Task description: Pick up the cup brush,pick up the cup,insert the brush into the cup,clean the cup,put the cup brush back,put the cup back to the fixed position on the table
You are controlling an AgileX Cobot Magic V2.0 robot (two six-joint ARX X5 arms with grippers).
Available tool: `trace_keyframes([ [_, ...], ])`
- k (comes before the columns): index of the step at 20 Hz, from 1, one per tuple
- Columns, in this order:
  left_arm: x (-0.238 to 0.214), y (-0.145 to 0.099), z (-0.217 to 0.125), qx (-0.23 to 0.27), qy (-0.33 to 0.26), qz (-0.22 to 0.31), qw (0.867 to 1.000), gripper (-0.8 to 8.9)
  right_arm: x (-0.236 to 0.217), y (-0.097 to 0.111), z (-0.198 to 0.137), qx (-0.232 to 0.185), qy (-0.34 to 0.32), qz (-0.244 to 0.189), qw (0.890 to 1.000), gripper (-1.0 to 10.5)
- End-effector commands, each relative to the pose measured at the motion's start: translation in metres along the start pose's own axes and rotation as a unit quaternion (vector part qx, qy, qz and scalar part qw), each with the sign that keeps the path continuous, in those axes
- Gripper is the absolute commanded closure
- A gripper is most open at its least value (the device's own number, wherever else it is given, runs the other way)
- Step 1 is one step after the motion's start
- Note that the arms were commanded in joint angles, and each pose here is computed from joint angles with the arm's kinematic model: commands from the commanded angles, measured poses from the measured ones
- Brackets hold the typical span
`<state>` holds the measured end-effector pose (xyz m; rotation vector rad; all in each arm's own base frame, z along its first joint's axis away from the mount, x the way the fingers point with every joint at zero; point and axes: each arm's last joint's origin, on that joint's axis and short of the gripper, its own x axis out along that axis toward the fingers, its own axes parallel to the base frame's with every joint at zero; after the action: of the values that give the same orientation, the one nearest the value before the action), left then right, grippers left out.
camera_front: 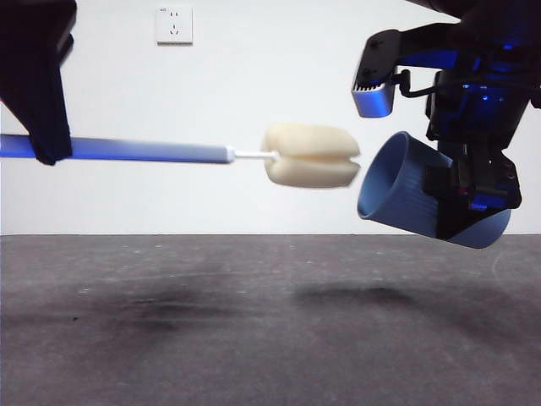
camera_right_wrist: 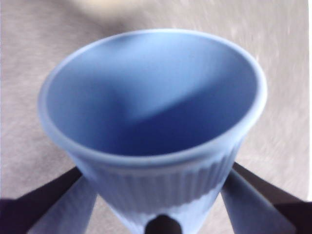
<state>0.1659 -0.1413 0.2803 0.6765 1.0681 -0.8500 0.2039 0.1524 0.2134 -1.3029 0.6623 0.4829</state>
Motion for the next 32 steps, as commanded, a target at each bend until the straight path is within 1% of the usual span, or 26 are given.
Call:
trace_keyframes([
  [1,0.007,-0.004,0.005,0.017,0.01,-0.012,1.0,8.22,-0.002,0.002,0.004,-0.038,-0.003,-0.006,0.999,9.6],
  [4,0.012,-0.008,0.01,0.026,0.004,-0.015,1.0,8.22,-0.004,0.004,0.006,-0.069,0.001,-0.013,0.998,9.6],
  [7,0.015,-0.01,0.015,0.03,-0.007,-0.015,0.999,8.22,-0.01,0.011,0.012,-0.128,0.001,-0.014,0.992,9.6],
  [9,0.02,-0.013,0.019,0.037,-0.004,-0.02,0.999,8.22,-0.014,0.017,0.017,-0.15,-0.012,-0.015,0.988,9.6],
  [13,0.036,-0.021,0.029,0.043,-0.001,-0.037,0.998,8.22,-0.022,0.028,0.027,-0.178,-0.028,-0.018,0.983,9.6],
  [14,0.041,-0.024,0.034,0.041,-0.008,-0.048,0.998,8.22,-0.024,0.031,0.029,-0.184,-0.033,-0.017,0.982,9.6],
  [16,0.046,-0.028,0.041,0.041,-0.027,-0.055,0.997,8.22,-0.028,0.035,0.032,-0.194,-0.041,-0.016,0.98,9.6],
  [19,0.046,-0.033,0.044,0.035,-0.036,-0.054,0.997,8.22,-0.03,0.038,0.033,-0.201,-0.039,-0.013,0.979,9.6],
  [21,0.046,-0.032,0.04,0.03,-0.015,-0.052,0.998,8.22,-0.03,0.038,0.031,-0.201,-0.028,-0.018,0.979,9.6],
  [24,0.044,-0.031,0.032,0.026,0.028,-0.024,0.999,8.22,-0.027,0.035,0.028,-0.193,-0.007,-0.025,0.981,9.6],
  [25,0.042,-0.032,0.029,0.026,0.035,-0.024,0.999,8.22,-0.026,0.034,0.026,-0.189,-0.002,-0.022,0.982,9.6],
  [27,0.034,-0.033,0.024,0.025,0.04,-0.024,0.999,8.22,-0.024,0.033,0.024,-0.18,0.006,-0.019,0.984,9.6],
  [32,0.016,-0.034,0.012,0.019,0.042,-0.023,0.999,8.22,-0.023,0.031,0.023,-0.175,0.004,-0.018,0.984,9.6],
])
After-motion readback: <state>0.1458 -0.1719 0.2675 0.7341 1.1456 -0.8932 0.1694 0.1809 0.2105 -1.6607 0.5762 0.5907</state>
